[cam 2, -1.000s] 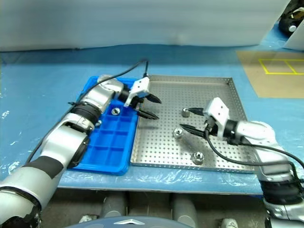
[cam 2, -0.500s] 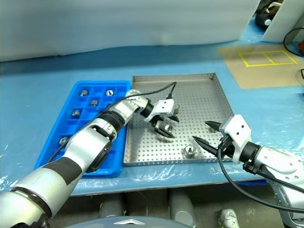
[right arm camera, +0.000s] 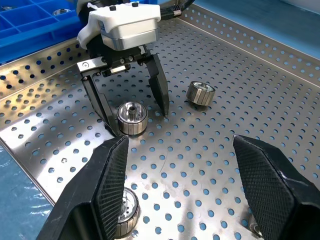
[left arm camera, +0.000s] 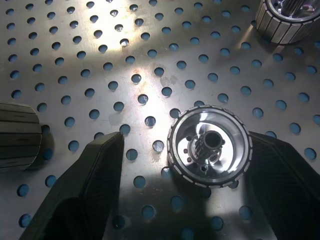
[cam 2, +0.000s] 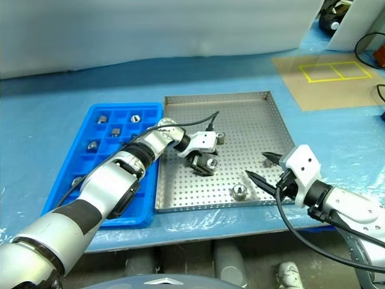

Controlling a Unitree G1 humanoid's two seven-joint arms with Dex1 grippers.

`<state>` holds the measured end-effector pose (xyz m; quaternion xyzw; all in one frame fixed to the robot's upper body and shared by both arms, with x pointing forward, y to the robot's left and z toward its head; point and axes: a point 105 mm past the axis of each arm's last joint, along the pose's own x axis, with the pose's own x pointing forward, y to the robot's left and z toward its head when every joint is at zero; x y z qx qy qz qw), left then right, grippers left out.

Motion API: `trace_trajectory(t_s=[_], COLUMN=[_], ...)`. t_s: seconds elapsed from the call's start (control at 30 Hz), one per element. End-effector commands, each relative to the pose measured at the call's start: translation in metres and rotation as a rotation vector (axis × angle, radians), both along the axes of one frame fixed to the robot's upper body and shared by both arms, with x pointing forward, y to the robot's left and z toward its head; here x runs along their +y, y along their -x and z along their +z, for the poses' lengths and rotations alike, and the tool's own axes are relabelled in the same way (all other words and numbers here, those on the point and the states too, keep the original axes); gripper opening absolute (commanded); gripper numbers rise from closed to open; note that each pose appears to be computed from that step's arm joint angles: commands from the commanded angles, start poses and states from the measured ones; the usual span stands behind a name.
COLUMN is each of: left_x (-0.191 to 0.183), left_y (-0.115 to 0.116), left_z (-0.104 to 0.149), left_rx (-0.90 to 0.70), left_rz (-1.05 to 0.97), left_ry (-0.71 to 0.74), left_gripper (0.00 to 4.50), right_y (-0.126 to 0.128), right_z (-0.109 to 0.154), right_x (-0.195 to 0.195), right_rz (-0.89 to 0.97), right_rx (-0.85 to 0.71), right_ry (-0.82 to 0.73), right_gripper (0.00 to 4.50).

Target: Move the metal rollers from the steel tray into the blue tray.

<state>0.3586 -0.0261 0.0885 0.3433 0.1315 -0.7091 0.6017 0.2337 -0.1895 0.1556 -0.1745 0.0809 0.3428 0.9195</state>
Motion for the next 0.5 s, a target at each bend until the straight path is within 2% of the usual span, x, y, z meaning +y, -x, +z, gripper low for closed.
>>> trace_trajectory(t_s=[0.03, 0.1, 0.2, 0.27, 0.37, 0.43, 0.5], left_x=[-0.0028, -0.0032, -0.0031, -0.0005, 0.0032, 0.0042, 0.0047], left_y=[0.0027, 0.0030, 0.0030, 0.0024, 0.0021, 0.0010, -0.0001], left_z=[0.0009, 0.0006, 0.0003, -0.0024, -0.0039, -0.0039, -0.0027], left_rx=[0.010, 0.004, 0.015, 0.008, 0.004, 0.004, 0.006], left_rz=[-0.016, -0.019, -0.010, -0.007, -0.010, -0.001, 0.007], left_ry=[0.015, 0.018, 0.029, 0.011, 0.004, 0.002, 0.007], left_gripper=[3.98, 3.98, 3.33, 2.68, 2.68, 2.35, 1.81], right_y=[-0.0003, -0.0012, -0.0019, -0.0024, -0.0038, -0.0050, -0.0066], right_z=[0.0074, 0.0072, 0.0064, 0.0061, 0.0065, 0.0073, 0.0079], right_x=[0.0040, 0.0043, 0.0059, 0.0070, 0.0073, 0.0080, 0.0087], right_rz=[0.020, 0.021, 0.025, 0.027, 0.028, 0.033, 0.038], right_rx=[-0.031, -0.031, -0.030, -0.030, -0.032, -0.034, -0.036], right_ry=[0.010, 0.011, 0.011, 0.009, 0.010, 0.008, 0.009], right_gripper=[3.38, 3.38, 3.38, 3.38, 3.38, 3.38, 3.38])
